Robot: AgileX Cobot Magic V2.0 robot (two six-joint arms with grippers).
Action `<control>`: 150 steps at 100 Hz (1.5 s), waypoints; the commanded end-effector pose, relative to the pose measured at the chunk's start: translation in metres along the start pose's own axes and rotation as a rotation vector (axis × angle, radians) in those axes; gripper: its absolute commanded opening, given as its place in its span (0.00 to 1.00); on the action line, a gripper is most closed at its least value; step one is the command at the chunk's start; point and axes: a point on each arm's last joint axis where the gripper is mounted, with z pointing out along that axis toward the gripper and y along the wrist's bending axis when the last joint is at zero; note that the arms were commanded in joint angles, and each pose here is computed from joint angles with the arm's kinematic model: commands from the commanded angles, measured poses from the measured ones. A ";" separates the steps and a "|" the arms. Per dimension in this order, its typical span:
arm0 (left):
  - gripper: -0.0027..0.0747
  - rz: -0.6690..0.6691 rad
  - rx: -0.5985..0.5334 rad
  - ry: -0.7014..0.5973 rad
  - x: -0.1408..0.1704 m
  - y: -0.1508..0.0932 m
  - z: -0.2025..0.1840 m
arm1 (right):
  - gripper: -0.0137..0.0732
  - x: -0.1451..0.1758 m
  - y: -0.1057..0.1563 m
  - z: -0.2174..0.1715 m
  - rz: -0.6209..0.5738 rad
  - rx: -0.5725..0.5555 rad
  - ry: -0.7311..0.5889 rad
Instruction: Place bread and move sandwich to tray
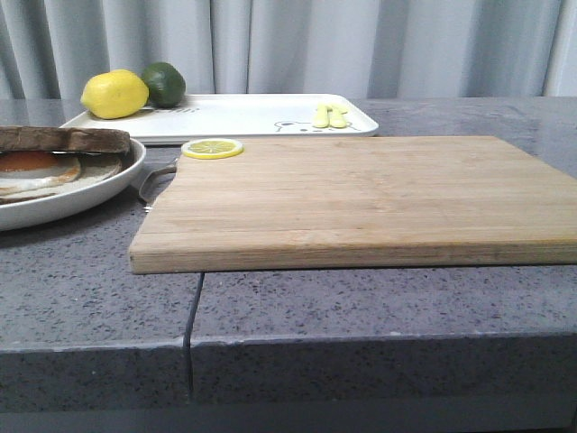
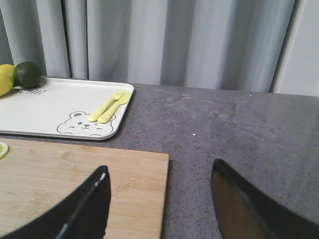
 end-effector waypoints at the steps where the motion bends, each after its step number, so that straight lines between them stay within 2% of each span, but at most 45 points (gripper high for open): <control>1: 0.57 -0.040 0.048 -0.099 -0.015 -0.007 -0.009 | 0.67 -0.016 -0.001 -0.002 -0.011 0.014 -0.114; 42: 0.57 -0.080 0.037 -0.055 -0.014 -0.005 0.012 | 0.67 -0.016 -0.001 -0.002 -0.011 0.014 -0.115; 75: 0.56 -0.083 0.037 -0.051 -0.014 -0.005 0.013 | 0.67 -0.016 -0.001 -0.002 -0.011 0.014 -0.115; 92: 0.41 -0.085 0.038 -0.050 -0.014 -0.005 0.013 | 0.67 -0.016 -0.001 -0.002 -0.011 0.014 -0.115; 120: 0.01 -0.100 0.046 -0.050 -0.014 -0.005 0.013 | 0.67 -0.018 -0.001 -0.002 -0.011 0.015 -0.127; 150: 0.01 -0.133 0.063 -0.045 -0.014 -0.007 0.012 | 0.67 -0.018 -0.001 -0.003 -0.011 0.015 -0.130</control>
